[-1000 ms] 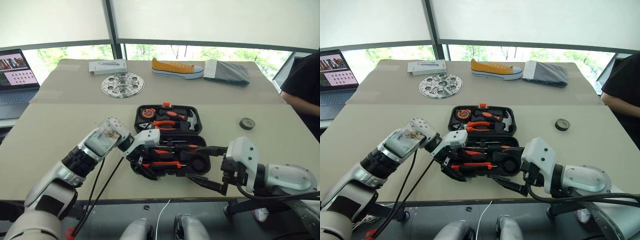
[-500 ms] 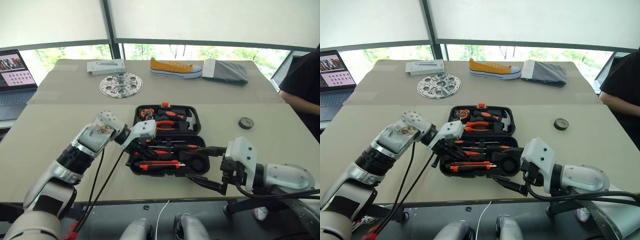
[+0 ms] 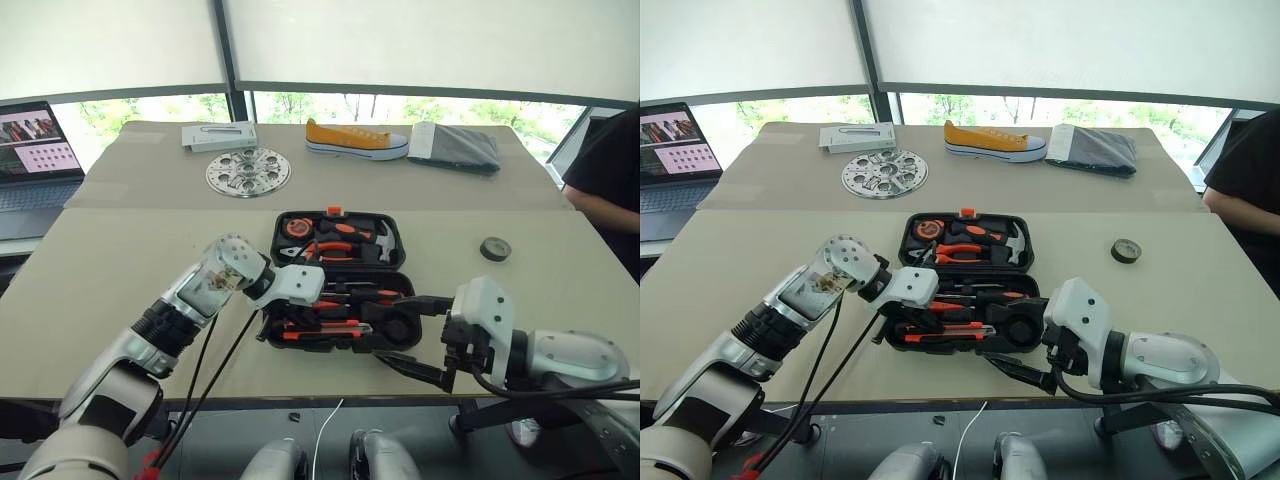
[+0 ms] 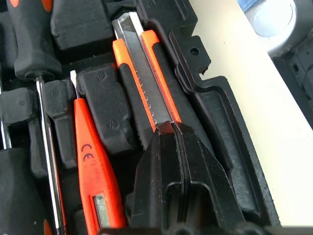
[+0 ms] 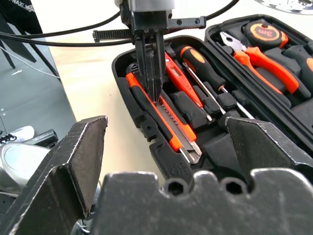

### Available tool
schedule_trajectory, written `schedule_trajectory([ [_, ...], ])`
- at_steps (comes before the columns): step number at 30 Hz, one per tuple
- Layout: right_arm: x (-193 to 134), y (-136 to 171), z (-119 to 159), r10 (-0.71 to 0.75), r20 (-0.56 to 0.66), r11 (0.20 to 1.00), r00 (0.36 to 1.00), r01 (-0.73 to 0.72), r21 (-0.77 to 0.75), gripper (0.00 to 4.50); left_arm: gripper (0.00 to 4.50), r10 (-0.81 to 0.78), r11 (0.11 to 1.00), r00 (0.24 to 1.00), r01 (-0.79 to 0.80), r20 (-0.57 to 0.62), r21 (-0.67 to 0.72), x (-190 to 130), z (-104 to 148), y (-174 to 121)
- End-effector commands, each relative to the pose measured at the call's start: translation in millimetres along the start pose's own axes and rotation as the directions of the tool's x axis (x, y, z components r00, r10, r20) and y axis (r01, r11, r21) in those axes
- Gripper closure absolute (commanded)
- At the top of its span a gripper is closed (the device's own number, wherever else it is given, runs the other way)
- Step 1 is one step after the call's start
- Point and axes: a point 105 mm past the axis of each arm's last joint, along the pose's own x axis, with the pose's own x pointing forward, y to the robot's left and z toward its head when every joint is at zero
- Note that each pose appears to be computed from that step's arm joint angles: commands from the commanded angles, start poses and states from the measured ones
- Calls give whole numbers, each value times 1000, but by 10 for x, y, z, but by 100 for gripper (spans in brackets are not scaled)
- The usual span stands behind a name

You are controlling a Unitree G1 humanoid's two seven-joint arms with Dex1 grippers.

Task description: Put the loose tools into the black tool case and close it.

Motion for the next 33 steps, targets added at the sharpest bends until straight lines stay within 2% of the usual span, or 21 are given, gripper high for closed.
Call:
schedule_trajectory([
  [1,-129,-161,53,-82,-7,996,997,82,-38,0,395,17,995,986,0,168,-98,-324,223,-25],
  [2,-170,-216,38,-100,-22,994,995,99,-40,0,385,2,993,977,23,215,-114,-434,290,-72],
  [6,-368,-554,-44,-180,-89,983,980,178,-34,0,239,-5,992,946,45,324,-119,-771,446,-201],
  [9,-532,-1069,-157,-306,-174,952,936,306,-27,0,140,72,992,917,-26,392,-122,-943,509,-140],
  [13,-623,-1700,-295,-437,-275,896,856,441,-51,0,17,150,988,887,-116,436,-103,-992,583,-30],
  [17,-553,-2188,-504,-485,-402,867,776,487,-106,0,5,108,992,863,-63,494,-105,-1000,717,-91],
  [19,-520,-2311,-591,-483,-453,867,750,480,-130,0,5,97,993,866,-53,491,-103,-984,737,-126],
  [24,-426,-2516,-716,-493,-497,856,714,501,-128,0,5,112,993,869,-81,482,-84,-958,757,-180],
  [31,-313,-2645,-740,-535,-481,830,694,540,-144,0,5,155,988,873,-134,463,-78,-966,751,-212],
  [33,-287,-2636,-771,-529,-487,832,695,539,-133,53,0,164,986,873,-143,459,-80,-971,744,-210],
])
